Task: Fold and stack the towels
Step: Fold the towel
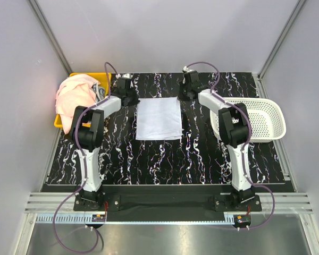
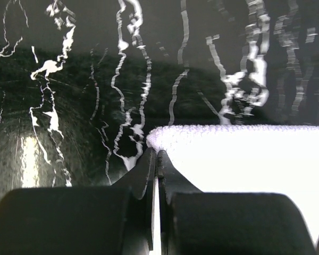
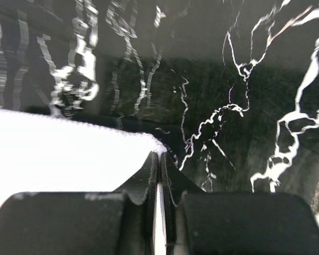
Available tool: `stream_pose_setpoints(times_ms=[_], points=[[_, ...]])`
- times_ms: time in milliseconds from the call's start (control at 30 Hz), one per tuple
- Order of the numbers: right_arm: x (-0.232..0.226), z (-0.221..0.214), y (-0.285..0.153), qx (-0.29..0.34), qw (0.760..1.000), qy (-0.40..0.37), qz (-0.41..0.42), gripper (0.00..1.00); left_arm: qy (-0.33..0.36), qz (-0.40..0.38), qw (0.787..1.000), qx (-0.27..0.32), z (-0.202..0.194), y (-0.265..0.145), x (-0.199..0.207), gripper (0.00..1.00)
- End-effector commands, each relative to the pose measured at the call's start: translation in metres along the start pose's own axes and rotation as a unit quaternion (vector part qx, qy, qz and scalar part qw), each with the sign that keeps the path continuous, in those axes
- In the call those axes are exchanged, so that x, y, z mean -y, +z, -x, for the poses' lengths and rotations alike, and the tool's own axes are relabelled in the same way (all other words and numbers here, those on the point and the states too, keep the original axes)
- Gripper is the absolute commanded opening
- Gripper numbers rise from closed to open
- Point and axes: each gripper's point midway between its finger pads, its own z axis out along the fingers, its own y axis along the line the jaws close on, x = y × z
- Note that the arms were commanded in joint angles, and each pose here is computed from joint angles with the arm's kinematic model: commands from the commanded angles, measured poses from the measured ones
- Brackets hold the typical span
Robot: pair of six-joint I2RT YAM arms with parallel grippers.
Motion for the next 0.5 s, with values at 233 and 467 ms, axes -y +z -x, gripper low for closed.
stream_pose_setpoints(times_ms=[233, 467], points=[[-0.038, 0.041, -0.072, 0.088, 0.994, 0.009, 0.070, 0.07, -0.025, -0.057, 0.996, 0.066, 0.024, -0.050, 0.023, 0.00], [-0.029, 0.003, -0.086, 0.066, 0.995, 0.029, 0.073, 0.07, -0.026, -0.070, 0.995, 0.068, 0.002, -0.071, 0.027, 0.00]])
